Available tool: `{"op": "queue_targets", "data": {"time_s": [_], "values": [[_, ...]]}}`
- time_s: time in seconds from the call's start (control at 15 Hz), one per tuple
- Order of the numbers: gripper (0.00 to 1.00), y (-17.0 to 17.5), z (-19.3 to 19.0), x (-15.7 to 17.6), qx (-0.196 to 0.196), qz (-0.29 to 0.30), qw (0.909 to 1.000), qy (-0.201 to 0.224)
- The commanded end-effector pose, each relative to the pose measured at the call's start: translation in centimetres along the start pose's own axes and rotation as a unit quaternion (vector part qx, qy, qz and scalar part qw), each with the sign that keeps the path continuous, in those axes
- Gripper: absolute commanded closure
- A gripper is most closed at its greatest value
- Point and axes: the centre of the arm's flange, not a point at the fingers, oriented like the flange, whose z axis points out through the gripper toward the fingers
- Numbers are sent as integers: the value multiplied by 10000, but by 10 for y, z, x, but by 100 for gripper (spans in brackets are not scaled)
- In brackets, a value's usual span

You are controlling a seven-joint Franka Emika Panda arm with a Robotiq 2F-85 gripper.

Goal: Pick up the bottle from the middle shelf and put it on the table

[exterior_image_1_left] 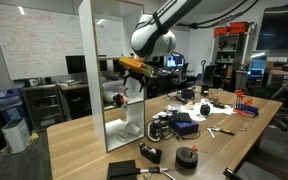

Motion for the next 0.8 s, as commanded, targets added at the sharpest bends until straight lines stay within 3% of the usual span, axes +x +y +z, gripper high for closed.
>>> {"op": "queue_targets", "data": {"time_s": [0.0, 0.4, 0.73], "values": [[0, -26, 21, 43, -63, 554, 9977, 376], [0, -34, 46, 83, -99, 1267, 9903, 567], [0, -46, 79, 87, -145, 1571, 9869, 346]]}}
